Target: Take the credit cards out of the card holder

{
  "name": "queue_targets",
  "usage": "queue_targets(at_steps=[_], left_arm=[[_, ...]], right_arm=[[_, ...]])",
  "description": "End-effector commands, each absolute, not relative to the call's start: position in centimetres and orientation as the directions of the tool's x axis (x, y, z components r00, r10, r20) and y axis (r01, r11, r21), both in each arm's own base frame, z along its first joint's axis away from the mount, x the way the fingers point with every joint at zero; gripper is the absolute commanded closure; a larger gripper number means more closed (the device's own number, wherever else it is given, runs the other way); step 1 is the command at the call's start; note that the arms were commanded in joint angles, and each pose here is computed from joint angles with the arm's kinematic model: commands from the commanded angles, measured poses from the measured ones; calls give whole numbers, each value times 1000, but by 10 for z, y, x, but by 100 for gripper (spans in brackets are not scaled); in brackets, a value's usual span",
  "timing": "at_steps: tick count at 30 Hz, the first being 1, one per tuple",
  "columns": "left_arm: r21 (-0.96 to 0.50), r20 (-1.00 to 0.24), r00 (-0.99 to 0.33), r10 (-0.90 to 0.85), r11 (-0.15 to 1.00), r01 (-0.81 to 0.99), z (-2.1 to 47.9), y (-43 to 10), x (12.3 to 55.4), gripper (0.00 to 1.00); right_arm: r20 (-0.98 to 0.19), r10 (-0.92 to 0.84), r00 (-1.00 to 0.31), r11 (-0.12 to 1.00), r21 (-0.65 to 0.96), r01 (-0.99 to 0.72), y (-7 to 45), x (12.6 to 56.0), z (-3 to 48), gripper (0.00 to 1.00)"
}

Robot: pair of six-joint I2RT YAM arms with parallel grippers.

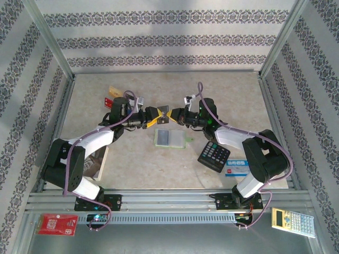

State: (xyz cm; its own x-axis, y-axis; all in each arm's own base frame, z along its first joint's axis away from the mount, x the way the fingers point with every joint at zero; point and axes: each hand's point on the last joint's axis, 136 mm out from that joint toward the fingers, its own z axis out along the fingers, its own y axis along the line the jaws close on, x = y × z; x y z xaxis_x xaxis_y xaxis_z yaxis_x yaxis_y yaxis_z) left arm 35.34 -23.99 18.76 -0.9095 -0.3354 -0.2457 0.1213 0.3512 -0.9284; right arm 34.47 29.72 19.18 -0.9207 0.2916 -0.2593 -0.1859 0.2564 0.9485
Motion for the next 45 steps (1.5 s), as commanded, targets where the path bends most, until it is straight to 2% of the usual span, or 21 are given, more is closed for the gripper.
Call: queue_targets(at_steps=[1,5,18,23,24,28,31,33,41,45], left_arm=[[-942,-294,-902,-316,254,218,220,-241,355,45],[-940,-305,-903,-304,249,233,226,-241,357,57],[-933,-311,-901,-303,276,230,227,-231,361,78],[-933,-302,-900,-313,292,212,222,-228,363,100],[-932,-300,-899,-318,298,206,221,-226,363,100],[-923,-297,-892,-341,341,177,213,-218,365,100],[-904,-295,-883,-365,406,135,202,-205,366,100],[-881,-294,-876,-383,463,93,192,-193,366,100],[-680,-346,-821,-454,724,-114,165,-133,365,100],[-573,-381,-787,-485,792,-211,163,-107,367,100]], right_arm=[[-273,252,-928,163,958,-237,308,342,220,100],[-264,245,-933,155,961,-231,311,343,221,100],[-240,243,-940,160,966,-205,312,346,212,100],[-242,253,-937,171,964,-202,310,347,208,100],[-247,255,-935,173,963,-207,309,348,208,100],[-257,278,-926,201,958,-205,303,350,205,86],[-257,301,-918,246,951,-185,293,352,197,73],[-256,314,-914,281,945,-168,286,353,190,68],[-321,334,-886,547,832,-95,248,349,150,49],[-365,322,-873,656,751,-72,229,346,136,39]])
